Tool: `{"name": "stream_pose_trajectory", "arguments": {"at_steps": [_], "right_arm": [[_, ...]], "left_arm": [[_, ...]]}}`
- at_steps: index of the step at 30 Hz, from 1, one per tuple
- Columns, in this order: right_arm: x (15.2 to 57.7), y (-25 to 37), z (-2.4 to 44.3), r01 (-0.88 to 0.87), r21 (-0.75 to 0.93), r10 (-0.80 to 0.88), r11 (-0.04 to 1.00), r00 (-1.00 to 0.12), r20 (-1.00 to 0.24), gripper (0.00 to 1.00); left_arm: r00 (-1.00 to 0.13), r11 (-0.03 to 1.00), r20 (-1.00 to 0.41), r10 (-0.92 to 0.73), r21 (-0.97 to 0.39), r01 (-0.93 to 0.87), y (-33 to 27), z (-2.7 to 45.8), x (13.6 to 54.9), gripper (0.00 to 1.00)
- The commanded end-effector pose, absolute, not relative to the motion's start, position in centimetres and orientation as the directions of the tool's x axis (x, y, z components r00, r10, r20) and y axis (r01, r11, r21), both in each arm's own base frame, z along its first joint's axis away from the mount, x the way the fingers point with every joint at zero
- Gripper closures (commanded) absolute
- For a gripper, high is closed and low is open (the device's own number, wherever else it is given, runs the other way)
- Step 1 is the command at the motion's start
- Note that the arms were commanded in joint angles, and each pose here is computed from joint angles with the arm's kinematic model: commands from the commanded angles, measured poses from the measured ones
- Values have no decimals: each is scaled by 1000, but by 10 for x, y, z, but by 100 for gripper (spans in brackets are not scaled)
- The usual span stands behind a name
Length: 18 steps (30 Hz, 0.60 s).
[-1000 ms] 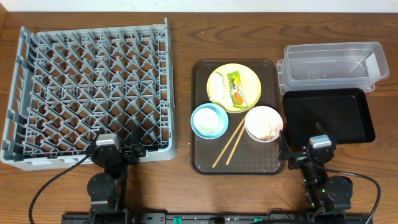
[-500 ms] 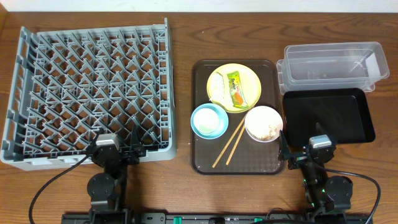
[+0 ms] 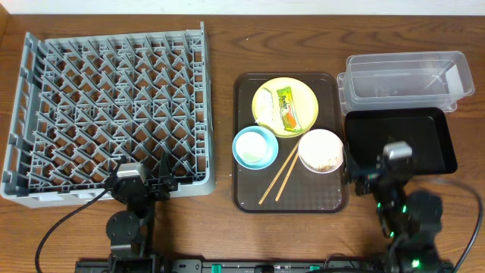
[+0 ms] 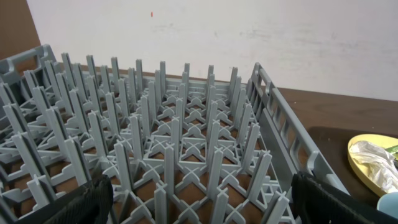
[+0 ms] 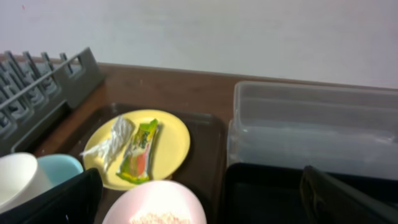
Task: Sort waste into correct bins and load items into the dishwasher rack
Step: 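Reach right gripper to the yellow plate and grasp the snack wrapper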
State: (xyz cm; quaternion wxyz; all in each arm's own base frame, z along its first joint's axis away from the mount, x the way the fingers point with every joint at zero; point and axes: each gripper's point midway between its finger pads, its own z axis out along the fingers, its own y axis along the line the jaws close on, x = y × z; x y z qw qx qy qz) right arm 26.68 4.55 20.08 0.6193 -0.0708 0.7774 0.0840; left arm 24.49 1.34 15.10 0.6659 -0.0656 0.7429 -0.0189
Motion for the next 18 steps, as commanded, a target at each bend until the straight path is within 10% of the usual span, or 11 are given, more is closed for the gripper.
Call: {"name": "stream_pose_trajectory", "arguments": {"at_steps": [1,18], "right_arm": [[288,59,220,-261,86,1,961,-309,-951,1],[382,155,168,-533,175,-338,828,-723,-603,1]], "left_arm": [[-160,991,-980,-118,-106,-86,14,134,244,7],[-160,991,-980,-118,-106,-86,14,134,244,7]]}}
